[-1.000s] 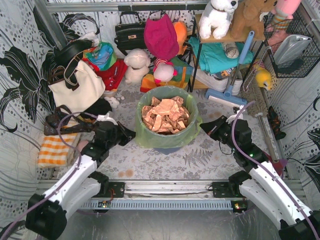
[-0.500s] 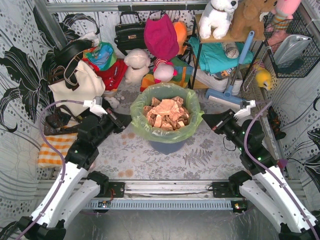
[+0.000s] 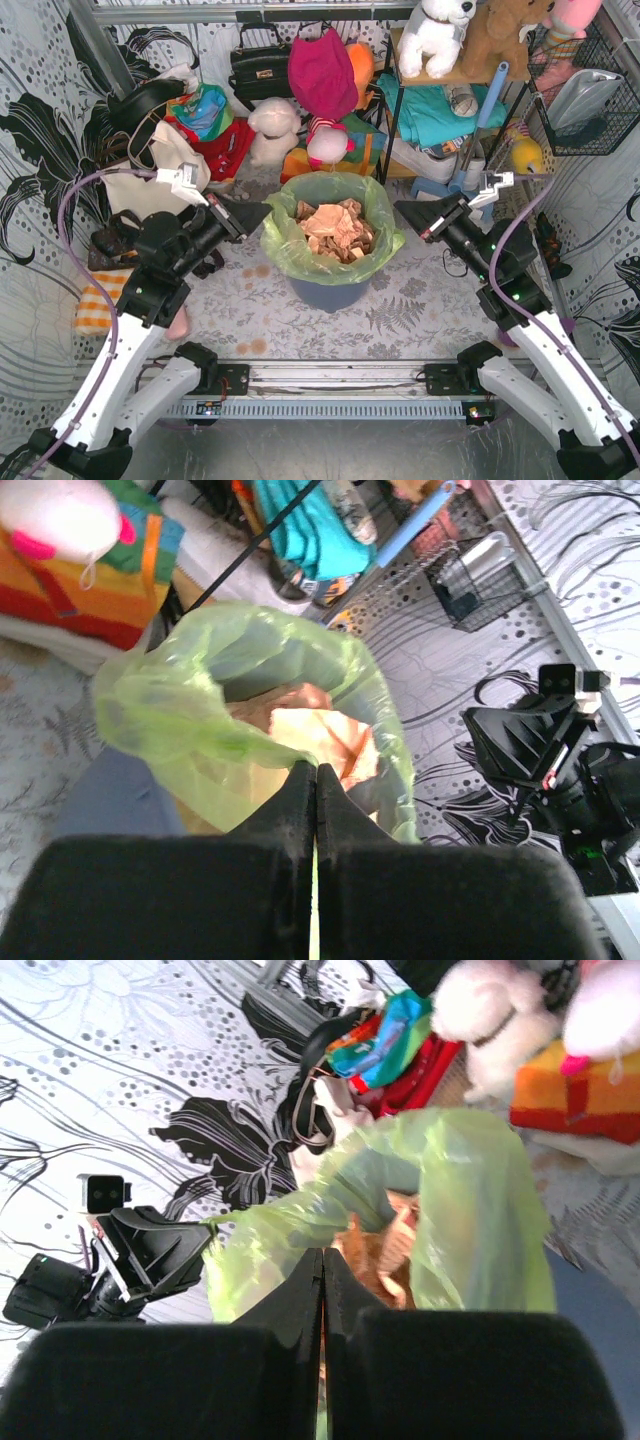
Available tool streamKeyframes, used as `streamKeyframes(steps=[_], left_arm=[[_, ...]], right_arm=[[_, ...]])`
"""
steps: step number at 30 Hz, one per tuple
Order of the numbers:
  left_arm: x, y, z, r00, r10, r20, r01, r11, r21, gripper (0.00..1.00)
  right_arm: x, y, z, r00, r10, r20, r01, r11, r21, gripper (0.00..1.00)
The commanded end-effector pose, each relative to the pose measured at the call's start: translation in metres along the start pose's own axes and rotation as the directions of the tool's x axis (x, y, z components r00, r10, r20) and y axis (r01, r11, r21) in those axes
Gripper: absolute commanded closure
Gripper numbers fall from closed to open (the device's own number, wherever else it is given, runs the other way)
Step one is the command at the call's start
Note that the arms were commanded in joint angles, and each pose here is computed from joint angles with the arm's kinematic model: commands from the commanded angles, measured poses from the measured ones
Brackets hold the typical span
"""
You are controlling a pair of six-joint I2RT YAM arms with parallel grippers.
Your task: Tie the trash bag
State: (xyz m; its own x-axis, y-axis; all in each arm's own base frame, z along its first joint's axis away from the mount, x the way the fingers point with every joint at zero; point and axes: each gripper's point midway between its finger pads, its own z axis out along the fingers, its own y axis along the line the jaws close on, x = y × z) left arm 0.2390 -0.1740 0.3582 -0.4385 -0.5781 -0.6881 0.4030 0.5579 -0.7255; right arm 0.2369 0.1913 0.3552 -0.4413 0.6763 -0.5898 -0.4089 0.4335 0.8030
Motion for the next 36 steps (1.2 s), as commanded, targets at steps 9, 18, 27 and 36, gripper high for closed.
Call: streamKeyframes(steps=[9,18,27,36], left_arm=[[-0.006,-0.033,0.014,0.996,0.070,-0.054,-0.061,0.987,0.150,1.00],[0.036,0.017,-0.011,0.992,0.015,-0.127,-0.017,1.000,-0.016,1.00],[0.047,0.025,-0.014,0.988,-0.011,-0.153,0.005,0.999,-0.038,1.00],[0.050,0.027,-0.017,0.987,-0.021,-0.161,0.014,0.999,-0.044,1.00]], right_arm=[[-0.012,0.024,0.020,0.998,-0.046,-0.037,0.044,0.998,-0.044,1.00],[0.033,-0.075,-0.039,0.992,0.065,-0.107,-0.019,0.923,0.385,0.67],[0.072,-0.115,-0.045,0.967,0.198,-0.161,-0.093,0.862,0.498,0.54],[0.094,-0.107,-0.019,0.932,0.281,-0.231,-0.177,0.905,0.386,0.47]])
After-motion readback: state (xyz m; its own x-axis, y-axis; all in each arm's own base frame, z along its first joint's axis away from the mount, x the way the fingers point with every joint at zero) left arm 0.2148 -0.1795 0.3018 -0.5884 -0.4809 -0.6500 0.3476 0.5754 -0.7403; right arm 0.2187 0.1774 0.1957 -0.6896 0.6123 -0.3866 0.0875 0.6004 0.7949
